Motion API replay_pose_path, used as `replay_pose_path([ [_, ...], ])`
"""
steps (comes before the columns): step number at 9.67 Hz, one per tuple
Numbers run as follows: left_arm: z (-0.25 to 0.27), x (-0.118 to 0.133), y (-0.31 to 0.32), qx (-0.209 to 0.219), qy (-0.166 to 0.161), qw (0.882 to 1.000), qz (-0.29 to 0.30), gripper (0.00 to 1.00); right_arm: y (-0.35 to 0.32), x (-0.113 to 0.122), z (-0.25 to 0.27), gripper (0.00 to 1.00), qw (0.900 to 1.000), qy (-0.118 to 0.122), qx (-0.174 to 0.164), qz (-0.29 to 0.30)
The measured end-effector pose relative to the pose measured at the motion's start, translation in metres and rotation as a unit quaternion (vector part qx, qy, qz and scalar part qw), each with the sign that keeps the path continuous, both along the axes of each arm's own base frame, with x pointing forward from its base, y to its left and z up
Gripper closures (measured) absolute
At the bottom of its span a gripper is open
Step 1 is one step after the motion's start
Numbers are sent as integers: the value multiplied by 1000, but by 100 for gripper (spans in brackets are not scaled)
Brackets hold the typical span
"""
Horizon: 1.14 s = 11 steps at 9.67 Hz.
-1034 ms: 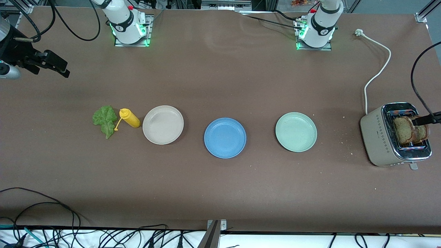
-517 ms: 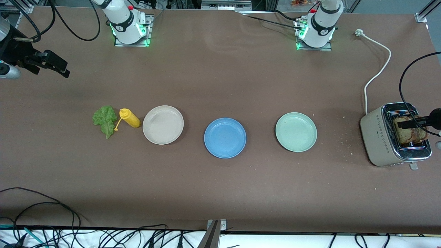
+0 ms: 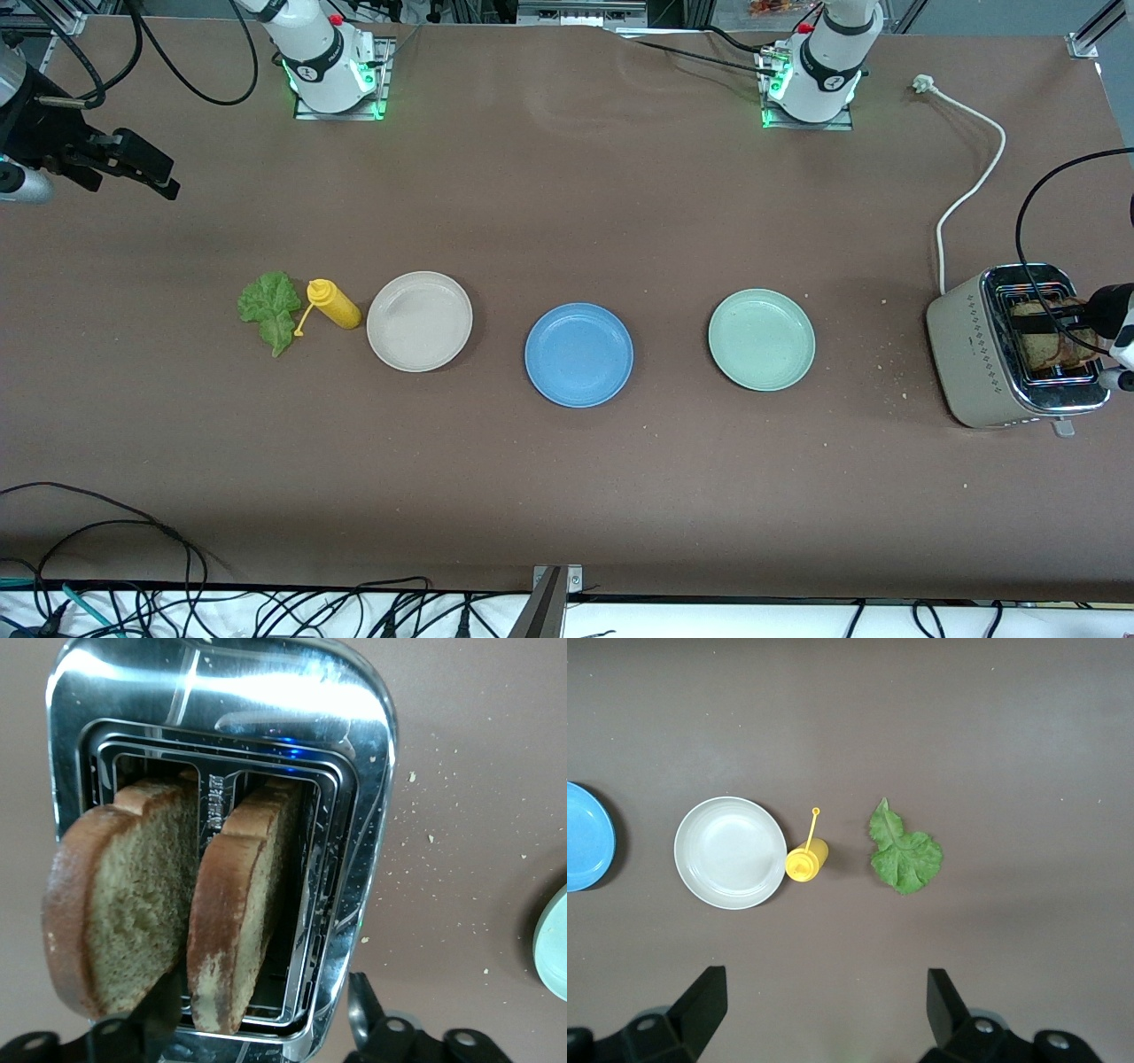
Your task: Make sandwich in blue plate with both arms
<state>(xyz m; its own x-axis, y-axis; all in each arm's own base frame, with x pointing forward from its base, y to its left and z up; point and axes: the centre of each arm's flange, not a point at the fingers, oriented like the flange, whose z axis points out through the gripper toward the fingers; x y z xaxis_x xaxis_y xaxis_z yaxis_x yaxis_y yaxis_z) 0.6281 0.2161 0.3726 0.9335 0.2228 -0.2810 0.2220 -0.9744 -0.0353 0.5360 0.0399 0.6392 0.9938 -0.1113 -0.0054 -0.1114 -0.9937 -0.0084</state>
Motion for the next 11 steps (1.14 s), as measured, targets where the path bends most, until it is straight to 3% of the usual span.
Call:
replay_pose_path([
  [1, -3, 0, 1, -1, 2, 1000, 1, 17, 0, 0, 0, 0, 1000, 0, 0, 0],
  [2, -6, 0, 2, -1, 4, 1000, 2, 28, 0, 0, 0, 0, 1000, 0, 0, 0],
  [5, -8, -3, 11, -1, 5, 1000, 8, 76, 0, 0, 0, 0, 1000, 0, 0, 0],
  [6, -6, -2, 11, 0, 3, 1000, 8, 85, 0, 0, 0, 0, 1000, 0, 0, 0],
  [9, 18, 4, 13, 6, -15, 1000, 9, 85, 0, 0, 0, 0, 1000, 0, 0, 0],
  [11, 58, 0, 10, 5, -11, 1000, 10, 85, 0, 0, 0, 0, 1000, 1, 0, 0],
])
